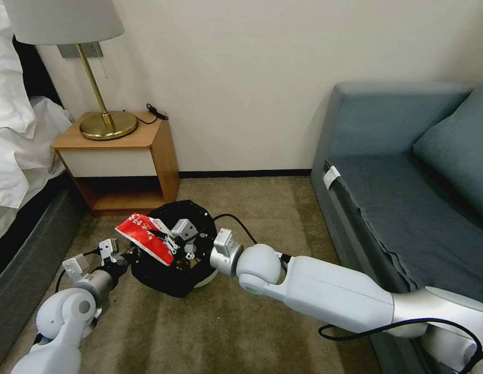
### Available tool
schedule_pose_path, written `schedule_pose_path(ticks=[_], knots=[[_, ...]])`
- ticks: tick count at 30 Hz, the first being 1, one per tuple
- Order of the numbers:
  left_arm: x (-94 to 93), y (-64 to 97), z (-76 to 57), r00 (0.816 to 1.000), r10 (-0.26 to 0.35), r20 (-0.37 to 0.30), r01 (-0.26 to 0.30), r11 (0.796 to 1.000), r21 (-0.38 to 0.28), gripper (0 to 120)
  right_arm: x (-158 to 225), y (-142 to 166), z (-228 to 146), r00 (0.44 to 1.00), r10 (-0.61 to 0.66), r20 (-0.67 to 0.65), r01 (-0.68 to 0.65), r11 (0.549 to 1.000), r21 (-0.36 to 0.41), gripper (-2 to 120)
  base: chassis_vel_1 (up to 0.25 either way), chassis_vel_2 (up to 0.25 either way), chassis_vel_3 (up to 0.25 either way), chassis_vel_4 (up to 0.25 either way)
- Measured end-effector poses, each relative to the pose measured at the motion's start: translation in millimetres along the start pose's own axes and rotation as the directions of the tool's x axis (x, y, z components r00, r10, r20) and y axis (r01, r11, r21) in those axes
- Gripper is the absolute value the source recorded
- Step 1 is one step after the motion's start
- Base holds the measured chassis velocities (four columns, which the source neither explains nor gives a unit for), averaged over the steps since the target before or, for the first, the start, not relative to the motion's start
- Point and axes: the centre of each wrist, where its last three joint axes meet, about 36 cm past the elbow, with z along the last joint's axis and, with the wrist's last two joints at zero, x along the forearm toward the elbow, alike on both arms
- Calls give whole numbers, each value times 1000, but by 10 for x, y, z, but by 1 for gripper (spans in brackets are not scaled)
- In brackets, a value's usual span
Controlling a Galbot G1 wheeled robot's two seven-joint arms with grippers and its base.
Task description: Pick up the trash bin, then pick up the garbage on the floor and place it into the trash bin.
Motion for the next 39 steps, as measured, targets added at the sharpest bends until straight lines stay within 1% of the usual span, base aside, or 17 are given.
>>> schedule_pose_path(ticks=[3,5,6,9,10,16,17,20,21,24,26,27,29,35,36,37,39], knots=[[7,6,-9,1000,0,2,0,1000,1,4,1,-2,30,1000,3,-5,-3,1000,1,0,0,0,0,0],[12,12,-16,1000,0,3,0,1000,4,4,12,-13,44,1000,6,-9,-6,1000,4,9,0,0,0,0],[12,12,-16,1000,0,3,0,1000,4,4,12,-13,44,1000,6,-9,-6,1000,4,9,0,0,0,0],[13,15,-21,1000,6,4,-6,1000,24,4,46,-45,100,1000,17,-24,-17,1000,13,25,0,0,0,0],[13,15,-21,1000,6,4,-6,1000,24,4,46,-45,100,1000,17,-24,-17,1000,13,25,0,0,0,0],[17,22,-36,1000,9,3,-9,999,33,4,73,-87,143,999,31,-34,-30,999,23,45,0,0,0,0],[19,24,-40,1000,9,3,-9,999,34,4,74,-88,143,999,33,-34,-32,999,23,55,0,0,0,0],[20,28,-42,1000,8,3,-8,999,34,4,72,-95,132,999,38,-28,-37,999,25,60,0,0,0,0],[17,38,-38,1000,4,2,-5,999,35,4,60,-125,56,999,42,-3,-41,998,43,69,0,0,0,0],[15,46,-34,1000,2,0,-2,999,36,4,37,-189,-74,998,52,26,-53,996,68,76,0,0,0,0],[11,66,-29,1000,-4,-2,4,999,38,4,49,-365,-310,992,107,61,-113,987,116,88,0,0,0,0],[11,66,-29,1000,-4,-2,4,999,38,4,49,-365,-310,992,107,61,-113,987,116,88,0,0,0,0],[11,75,-37,1000,-7,1,7,999,38,4,118,-506,-410,982,174,73,-183,973,139,98,0,0,0,0],[11,92,-50,1000,-11,6,11,999,37,4,310,-732,-474,939,333,82,-342,928,147,100,0,0,0,0],[8,99,-53,1000,-13,7,13,999,37,4,424,-810,-476,913,401,79,-408,902,144,100,0,0,0,0],[8,99,-53,1000,-13,7,13,999,37,4,424,-810,-476,913,401,79,-408,902,144,100,0,0,0,0],[2,107,-51,1000,-15,9,15,999,37,4,586,-839,-430,876,479,59,-483,867,127,100,0,0,0,0]])
